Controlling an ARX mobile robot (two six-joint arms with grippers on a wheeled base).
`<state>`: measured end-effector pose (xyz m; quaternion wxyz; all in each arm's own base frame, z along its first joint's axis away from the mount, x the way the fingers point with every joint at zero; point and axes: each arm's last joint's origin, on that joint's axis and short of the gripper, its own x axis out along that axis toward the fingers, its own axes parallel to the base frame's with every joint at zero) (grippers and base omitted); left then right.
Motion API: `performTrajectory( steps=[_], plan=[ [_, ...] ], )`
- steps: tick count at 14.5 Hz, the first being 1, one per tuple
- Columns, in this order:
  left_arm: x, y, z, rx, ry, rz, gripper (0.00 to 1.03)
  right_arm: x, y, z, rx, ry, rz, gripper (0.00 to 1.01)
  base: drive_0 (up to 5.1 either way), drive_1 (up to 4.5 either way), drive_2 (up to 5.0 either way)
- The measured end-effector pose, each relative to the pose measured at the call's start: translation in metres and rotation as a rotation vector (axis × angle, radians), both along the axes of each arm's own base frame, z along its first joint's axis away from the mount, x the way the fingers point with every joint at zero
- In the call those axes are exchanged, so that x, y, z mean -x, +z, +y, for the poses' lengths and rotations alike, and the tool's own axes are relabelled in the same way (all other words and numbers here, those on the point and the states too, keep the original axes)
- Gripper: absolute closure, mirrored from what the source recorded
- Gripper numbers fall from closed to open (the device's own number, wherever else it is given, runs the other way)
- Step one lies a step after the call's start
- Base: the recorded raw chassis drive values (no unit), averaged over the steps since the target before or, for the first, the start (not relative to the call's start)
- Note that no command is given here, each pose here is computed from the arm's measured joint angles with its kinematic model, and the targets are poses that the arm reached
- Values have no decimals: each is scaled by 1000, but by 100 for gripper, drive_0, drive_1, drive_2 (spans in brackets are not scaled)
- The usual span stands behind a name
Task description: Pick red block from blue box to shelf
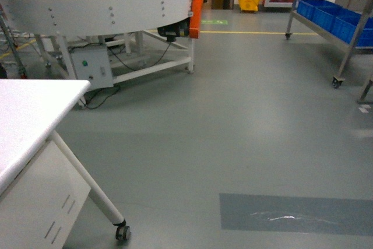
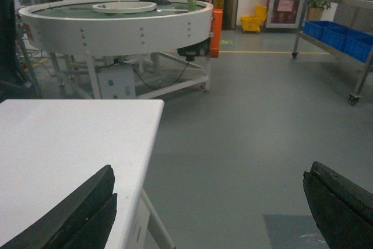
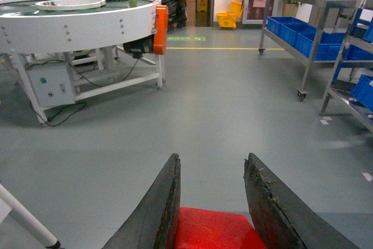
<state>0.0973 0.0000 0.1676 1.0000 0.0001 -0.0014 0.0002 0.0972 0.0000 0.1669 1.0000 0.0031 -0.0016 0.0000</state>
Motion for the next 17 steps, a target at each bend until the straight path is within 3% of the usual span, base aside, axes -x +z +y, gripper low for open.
performTrajectory(
  steps=[16,17],
  plan=[
    [0,0,0,0,-1,0,5,0,0,0,0,0,0,73,-153,-153,-153],
    [0,0,0,0,-1,0,5,0,0,0,0,0,0,73,-19,385,-424]
  ],
)
